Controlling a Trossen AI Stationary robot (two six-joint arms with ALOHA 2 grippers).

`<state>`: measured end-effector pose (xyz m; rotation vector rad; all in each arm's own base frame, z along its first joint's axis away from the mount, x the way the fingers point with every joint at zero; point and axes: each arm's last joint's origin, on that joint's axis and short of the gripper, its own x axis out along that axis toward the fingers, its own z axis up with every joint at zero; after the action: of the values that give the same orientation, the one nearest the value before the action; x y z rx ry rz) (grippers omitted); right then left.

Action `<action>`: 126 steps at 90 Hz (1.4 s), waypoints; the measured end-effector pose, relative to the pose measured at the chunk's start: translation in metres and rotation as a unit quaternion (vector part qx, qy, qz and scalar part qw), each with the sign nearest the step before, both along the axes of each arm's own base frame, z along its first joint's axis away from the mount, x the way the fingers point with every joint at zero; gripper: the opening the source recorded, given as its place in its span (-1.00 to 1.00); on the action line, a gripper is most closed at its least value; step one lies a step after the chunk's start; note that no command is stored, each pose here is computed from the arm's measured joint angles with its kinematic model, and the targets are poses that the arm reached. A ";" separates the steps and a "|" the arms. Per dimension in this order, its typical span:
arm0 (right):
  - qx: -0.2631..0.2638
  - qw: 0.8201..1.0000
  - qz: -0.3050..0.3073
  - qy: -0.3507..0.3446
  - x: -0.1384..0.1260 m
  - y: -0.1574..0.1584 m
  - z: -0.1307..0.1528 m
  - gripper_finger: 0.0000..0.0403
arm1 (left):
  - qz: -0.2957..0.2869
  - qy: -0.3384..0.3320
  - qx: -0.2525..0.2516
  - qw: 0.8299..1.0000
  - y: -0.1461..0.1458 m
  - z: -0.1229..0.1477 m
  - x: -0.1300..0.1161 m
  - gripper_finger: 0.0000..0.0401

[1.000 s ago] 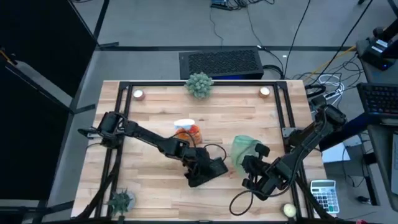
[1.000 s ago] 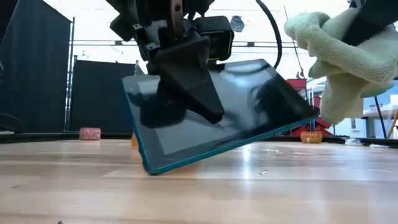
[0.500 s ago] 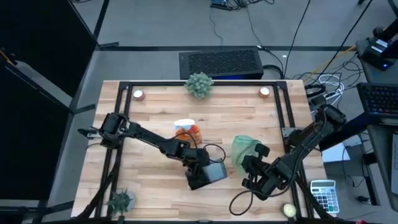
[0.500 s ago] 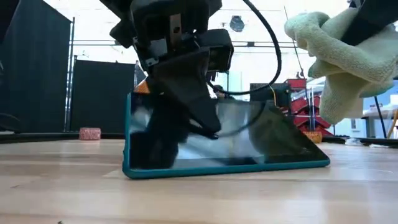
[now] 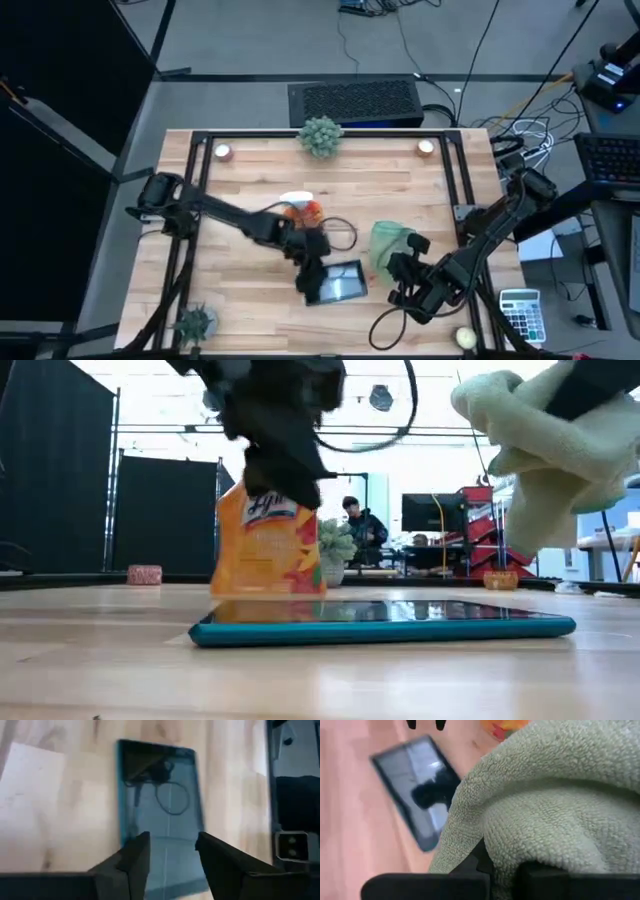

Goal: Apply microfiber cloth
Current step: Wipe the front of the cellphone using the microfiber cloth

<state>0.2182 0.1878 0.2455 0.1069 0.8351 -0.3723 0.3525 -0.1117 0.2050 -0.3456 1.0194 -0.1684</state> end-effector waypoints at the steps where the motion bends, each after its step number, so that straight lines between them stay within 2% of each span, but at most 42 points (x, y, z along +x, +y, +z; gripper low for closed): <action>1: 0.002 1.000 0.003 -0.003 0.001 0.001 0.000 -0.97 | -0.002 0.001 0.004 1.000 -0.003 0.000 -0.001 -0.25; 9: 0.012 0.999 0.032 -0.028 0.006 0.007 0.003 -0.97 | -0.006 0.011 0.038 0.999 -0.027 -0.004 -0.014 -0.25; 17: 0.022 0.996 0.055 -0.060 0.016 0.013 0.003 -0.97 | 0.003 -0.019 0.064 0.998 -0.046 -0.009 -0.021 -0.25; 28: 0.041 0.992 0.085 -0.078 0.031 0.019 -0.015 -0.97 | 0.042 -0.045 0.101 0.993 -0.059 -0.024 -0.031 -0.25; 39: 0.046 0.991 0.097 -0.078 0.053 0.019 -0.039 -0.97 | 0.072 -0.095 0.089 0.989 -0.059 -0.031 -0.032 -0.25; 62: 0.058 0.987 0.095 -0.112 0.108 0.002 -0.079 -0.97 | 0.082 -0.060 0.093 0.990 -0.054 -0.076 -0.031 -0.25; 80: 0.094 0.984 0.099 -0.115 0.136 -0.017 -0.109 -0.97 | 0.087 -0.058 0.100 0.989 -0.053 -0.084 -0.027 -0.25; 88: 0.104 0.985 0.110 -0.083 0.138 -0.021 -0.123 -0.97 | 0.089 -0.057 0.100 0.989 -0.052 -0.084 -0.026 -0.25; 100: 0.105 0.988 0.108 -0.041 0.133 -0.019 -0.128 -0.97 | 0.089 -0.056 0.101 0.989 -0.052 -0.085 -0.026 -0.25; 126: 0.076 0.987 0.113 0.088 0.088 -0.009 -0.108 -0.97 | 0.099 -0.050 0.100 0.989 -0.051 -0.086 -0.027 -0.25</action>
<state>0.3059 0.1785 0.1378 0.1215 1.0396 -0.1051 0.3255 -0.1627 0.1191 -0.2508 0.8881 0.0956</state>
